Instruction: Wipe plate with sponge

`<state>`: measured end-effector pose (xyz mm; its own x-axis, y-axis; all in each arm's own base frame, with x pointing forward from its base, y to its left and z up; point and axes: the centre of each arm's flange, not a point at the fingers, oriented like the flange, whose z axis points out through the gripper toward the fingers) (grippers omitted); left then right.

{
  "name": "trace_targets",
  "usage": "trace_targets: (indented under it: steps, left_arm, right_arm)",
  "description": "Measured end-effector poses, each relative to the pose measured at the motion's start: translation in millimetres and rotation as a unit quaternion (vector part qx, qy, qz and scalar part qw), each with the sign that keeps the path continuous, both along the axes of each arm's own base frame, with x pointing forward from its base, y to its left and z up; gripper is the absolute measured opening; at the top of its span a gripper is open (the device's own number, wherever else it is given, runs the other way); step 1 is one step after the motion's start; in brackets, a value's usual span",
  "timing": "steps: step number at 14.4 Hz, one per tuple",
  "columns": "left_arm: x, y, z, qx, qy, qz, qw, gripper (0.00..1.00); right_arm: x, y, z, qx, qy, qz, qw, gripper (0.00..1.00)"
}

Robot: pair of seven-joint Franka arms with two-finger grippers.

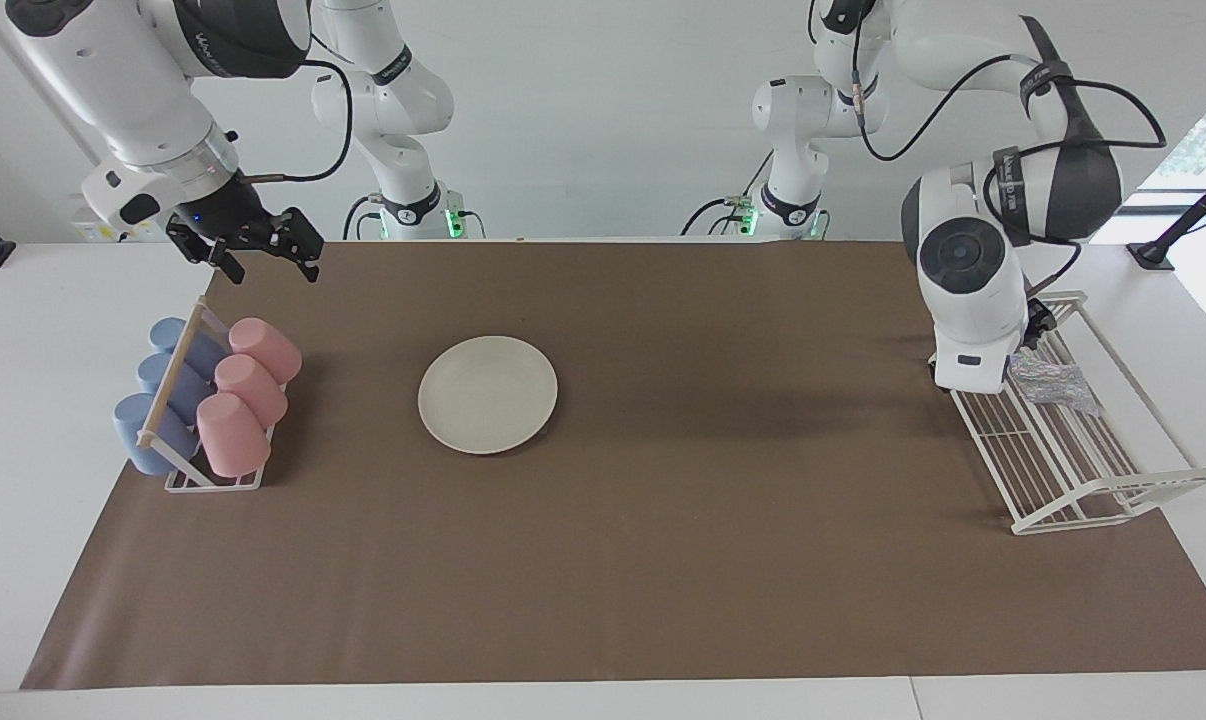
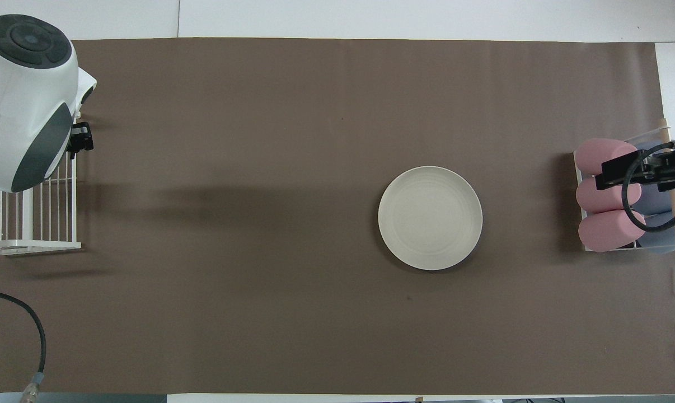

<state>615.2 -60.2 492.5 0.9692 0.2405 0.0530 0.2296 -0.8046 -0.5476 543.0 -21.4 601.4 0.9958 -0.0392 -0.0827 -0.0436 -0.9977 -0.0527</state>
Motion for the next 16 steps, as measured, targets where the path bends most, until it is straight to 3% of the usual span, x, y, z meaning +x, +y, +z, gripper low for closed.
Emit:
trace_targets:
  steps: [3, 7, 11, 16]
  left_arm:
    - [-11.6, -11.5, 27.3, -0.084, -0.014, 0.02, 0.996, 1.0]
    - [-36.3, 14.0, 91.1, -0.225, -0.034, 0.03, 0.973, 1.0]
    - [-71.9, 14.2, 132.1, -0.278, -0.008, -0.016, 0.96, 1.0]
    - [-83.5, 2.4, 121.3, -0.287, 0.007, -0.059, 0.956, 1.0]
  right_arm:
    - [0.0, 0.5, 0.0, 0.0, 0.0, 0.0, 1.0, 1.0]
    - [0.0, 0.5, 0.0, 0.0, 0.0, 0.0, 1.0, 1.0]
    - [0.0, 0.5, 0.0, 0.0, 0.0, 0.0, 1.0, 1.0]
    - [0.0, 0.5, 0.0, 0.0, 0.0, 0.0, 1.0, 1.0]
